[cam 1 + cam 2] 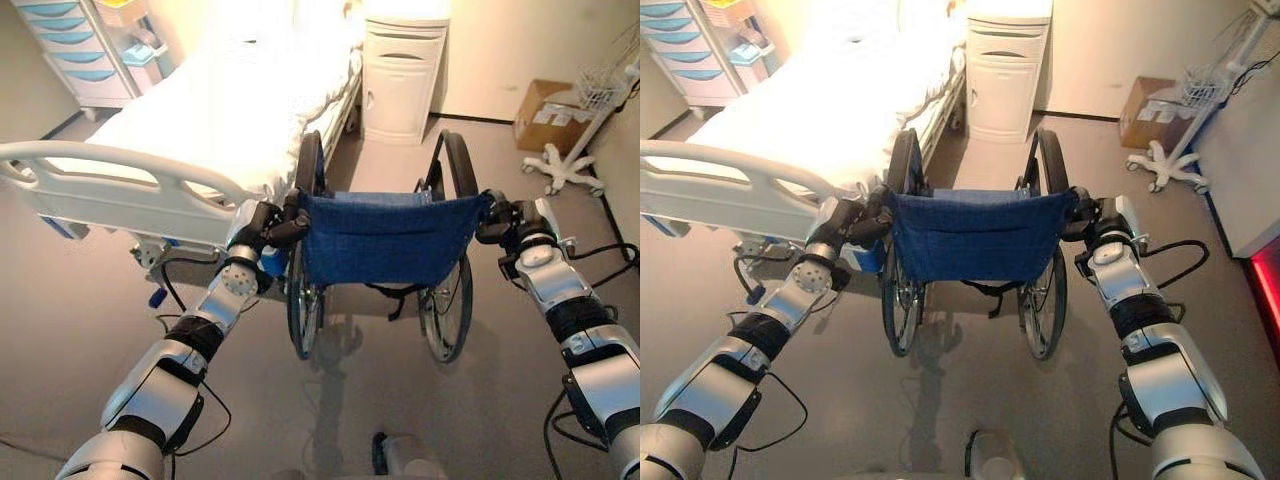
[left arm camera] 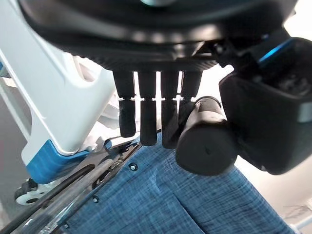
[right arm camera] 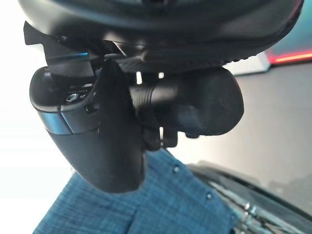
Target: Push the wheelchair next to the bed
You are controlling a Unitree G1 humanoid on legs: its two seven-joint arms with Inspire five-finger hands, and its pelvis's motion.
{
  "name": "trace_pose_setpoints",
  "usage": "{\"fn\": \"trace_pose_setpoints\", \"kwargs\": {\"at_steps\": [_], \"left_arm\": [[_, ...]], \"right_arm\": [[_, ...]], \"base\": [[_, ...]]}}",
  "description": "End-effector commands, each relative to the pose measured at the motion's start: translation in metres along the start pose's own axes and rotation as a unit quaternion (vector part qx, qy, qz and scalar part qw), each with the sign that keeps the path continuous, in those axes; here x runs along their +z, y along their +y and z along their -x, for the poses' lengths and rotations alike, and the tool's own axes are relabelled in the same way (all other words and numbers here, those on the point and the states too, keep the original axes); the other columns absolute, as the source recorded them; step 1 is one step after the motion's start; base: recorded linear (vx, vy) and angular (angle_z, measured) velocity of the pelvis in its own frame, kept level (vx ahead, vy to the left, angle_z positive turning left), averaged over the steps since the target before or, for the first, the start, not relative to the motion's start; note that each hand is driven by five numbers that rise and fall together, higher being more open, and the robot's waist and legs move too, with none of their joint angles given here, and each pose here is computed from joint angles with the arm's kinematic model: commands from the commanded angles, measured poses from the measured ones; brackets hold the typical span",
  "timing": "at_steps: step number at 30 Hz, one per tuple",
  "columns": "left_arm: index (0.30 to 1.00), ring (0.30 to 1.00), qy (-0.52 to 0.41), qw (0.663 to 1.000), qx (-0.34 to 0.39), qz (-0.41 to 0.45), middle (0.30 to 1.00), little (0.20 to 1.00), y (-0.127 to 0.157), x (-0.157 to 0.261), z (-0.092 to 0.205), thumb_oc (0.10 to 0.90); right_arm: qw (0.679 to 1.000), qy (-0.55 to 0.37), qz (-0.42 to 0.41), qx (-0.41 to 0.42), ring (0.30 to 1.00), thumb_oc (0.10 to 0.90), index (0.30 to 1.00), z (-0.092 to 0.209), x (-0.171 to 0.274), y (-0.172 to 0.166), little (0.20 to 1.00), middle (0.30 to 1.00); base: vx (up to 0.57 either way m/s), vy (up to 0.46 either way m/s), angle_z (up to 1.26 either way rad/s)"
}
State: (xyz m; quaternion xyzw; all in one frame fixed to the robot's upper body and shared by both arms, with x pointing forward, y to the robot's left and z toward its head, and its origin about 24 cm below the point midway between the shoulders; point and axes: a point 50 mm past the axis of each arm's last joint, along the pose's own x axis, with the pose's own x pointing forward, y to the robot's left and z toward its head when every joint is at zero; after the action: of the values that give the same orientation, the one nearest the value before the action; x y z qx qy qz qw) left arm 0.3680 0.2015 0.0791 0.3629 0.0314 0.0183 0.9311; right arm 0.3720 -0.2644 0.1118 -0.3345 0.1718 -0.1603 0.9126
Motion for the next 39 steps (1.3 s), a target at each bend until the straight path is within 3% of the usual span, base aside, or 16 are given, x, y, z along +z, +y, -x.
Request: {"fn": "trace_pose_setpoints", "kwargs": {"at_steps": [1,10,19,31,39], "left_arm": [[0.300,0.300,-0.074,0.997,0.010,-0.032,0.300,0.300,0.012,0.022,-0.002,0.400],[0.300,0.300,-0.036,0.998,-0.004,-0.047,0.300,0.300,0.026,-0.004,0.005,0.400],[0.300,0.300,-0.059,0.995,0.028,-0.072,0.300,0.300,0.043,0.020,-0.004,0.400],[0.300,0.300,-0.058,0.996,0.005,-0.061,0.300,0.300,0.012,0.004,0.008,0.400],[0.300,0.300,-0.091,0.995,-0.008,-0.046,0.300,0.300,0.016,0.018,0.004,0.400]], "right_arm": [[0.990,0.014,0.052,0.127,0.300,0.400,0.300,0.016,-0.010,0.068,0.300,0.300],[0.984,0.005,0.074,0.164,0.300,0.400,0.300,0.020,-0.019,0.070,0.300,0.300],[0.986,-0.024,0.056,0.156,0.300,0.400,0.300,0.018,0.002,0.074,0.300,0.300],[0.984,0.004,0.051,0.169,0.300,0.400,0.300,0.025,-0.041,0.085,0.300,0.300],[0.988,0.004,0.052,0.149,0.300,0.400,0.300,0.017,-0.016,0.065,0.300,0.300]], "base": [[0.76,0.350,-0.42],[0.48,0.262,-0.93],[0.19,0.143,-0.18],[0.24,0.132,-0.04],[0.42,-0.117,0.77]]}}
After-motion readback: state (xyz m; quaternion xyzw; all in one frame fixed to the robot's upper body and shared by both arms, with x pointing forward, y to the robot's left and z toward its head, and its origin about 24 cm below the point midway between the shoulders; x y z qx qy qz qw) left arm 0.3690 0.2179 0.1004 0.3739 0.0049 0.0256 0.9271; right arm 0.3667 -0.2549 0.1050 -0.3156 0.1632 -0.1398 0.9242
